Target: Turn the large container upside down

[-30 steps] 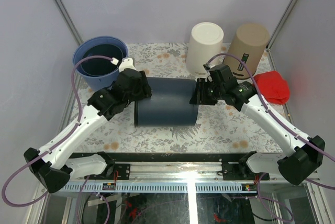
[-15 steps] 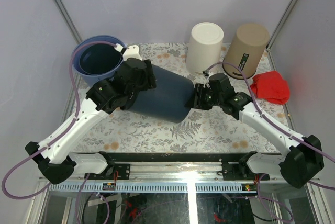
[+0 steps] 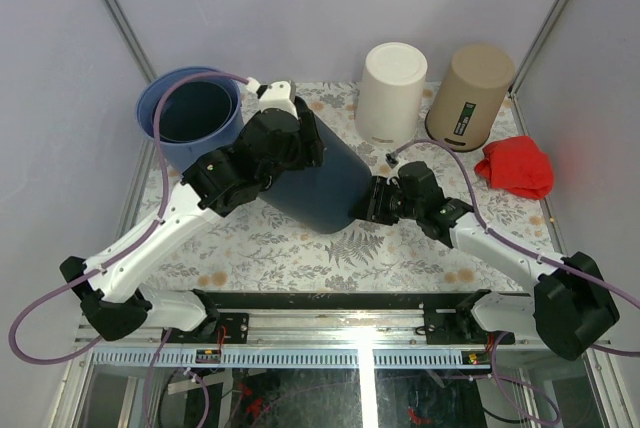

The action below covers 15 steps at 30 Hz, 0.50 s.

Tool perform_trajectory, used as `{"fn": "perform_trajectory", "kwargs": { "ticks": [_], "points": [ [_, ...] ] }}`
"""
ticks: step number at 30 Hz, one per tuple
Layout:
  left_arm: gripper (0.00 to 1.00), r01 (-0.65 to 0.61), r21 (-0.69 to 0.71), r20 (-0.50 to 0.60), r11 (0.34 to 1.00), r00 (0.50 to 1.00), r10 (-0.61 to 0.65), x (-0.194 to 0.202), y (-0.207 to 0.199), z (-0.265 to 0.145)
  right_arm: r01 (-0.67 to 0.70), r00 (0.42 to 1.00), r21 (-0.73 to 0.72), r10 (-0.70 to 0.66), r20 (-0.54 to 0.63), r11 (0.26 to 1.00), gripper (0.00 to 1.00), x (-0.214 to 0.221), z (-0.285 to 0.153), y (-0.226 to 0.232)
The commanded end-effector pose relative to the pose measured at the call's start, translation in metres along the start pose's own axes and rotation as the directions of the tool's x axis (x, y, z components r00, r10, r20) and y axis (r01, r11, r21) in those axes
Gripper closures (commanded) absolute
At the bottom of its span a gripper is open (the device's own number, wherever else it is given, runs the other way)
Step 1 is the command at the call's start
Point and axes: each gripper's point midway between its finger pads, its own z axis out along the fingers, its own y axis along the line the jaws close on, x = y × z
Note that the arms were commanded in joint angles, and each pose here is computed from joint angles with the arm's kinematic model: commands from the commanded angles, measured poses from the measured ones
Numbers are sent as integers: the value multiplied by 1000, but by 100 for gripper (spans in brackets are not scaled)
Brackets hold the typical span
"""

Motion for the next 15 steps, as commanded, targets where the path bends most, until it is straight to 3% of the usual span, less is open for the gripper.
{"fn": "perform_trajectory", "kwargs": {
  "ticks": [1,15],
  "points": [
    [43,24,133,-31,991,999,-20,5,-40,-1,104,976,-274,-45,214,956,55,-48,-11,74],
    [43,-2,128,-45,992,999,7,11,-50,10,61,978,-245,-8,210,968,54,-57,21,62]
  ]
}}
